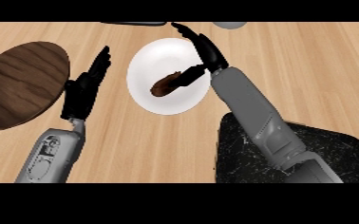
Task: Pick the sweet potato from the tray and place it in the plate
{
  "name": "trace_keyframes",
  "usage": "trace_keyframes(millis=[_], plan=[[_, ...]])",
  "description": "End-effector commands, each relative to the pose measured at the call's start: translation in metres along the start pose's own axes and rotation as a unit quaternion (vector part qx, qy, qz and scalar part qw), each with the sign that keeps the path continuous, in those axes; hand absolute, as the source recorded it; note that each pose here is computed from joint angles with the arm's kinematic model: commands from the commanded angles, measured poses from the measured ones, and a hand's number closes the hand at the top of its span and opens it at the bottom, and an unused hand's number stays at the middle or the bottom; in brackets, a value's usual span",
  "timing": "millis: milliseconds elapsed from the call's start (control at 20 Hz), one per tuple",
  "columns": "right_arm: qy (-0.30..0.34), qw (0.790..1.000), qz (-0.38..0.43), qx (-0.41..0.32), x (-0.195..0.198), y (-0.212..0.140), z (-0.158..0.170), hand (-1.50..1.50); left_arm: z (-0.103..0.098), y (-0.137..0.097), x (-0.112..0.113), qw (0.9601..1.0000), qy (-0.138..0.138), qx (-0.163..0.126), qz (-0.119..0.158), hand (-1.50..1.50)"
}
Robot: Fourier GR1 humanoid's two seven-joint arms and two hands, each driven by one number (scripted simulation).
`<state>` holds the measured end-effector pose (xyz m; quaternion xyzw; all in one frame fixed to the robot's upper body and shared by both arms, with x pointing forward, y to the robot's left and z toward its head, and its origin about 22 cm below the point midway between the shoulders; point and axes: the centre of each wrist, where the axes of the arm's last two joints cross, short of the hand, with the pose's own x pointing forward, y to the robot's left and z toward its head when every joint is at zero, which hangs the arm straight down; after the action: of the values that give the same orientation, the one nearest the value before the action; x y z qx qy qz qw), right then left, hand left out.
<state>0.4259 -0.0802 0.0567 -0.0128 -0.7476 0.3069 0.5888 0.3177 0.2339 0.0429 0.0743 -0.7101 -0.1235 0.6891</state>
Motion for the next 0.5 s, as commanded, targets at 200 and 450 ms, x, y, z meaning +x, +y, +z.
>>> trace_keyframes(millis=[200,450], plan=[[0.016,0.994,-0.064,-0.083,-0.028,-0.094,0.015,-1.5,0.0,0.012,-0.009,0.9997,0.013,0.022,0.005,0.0],[0.022,0.995,-0.074,-0.068,-0.067,-0.114,0.047,-1.5,0.0,0.014,0.009,0.9999,0.0,0.011,0.006,0.0]])
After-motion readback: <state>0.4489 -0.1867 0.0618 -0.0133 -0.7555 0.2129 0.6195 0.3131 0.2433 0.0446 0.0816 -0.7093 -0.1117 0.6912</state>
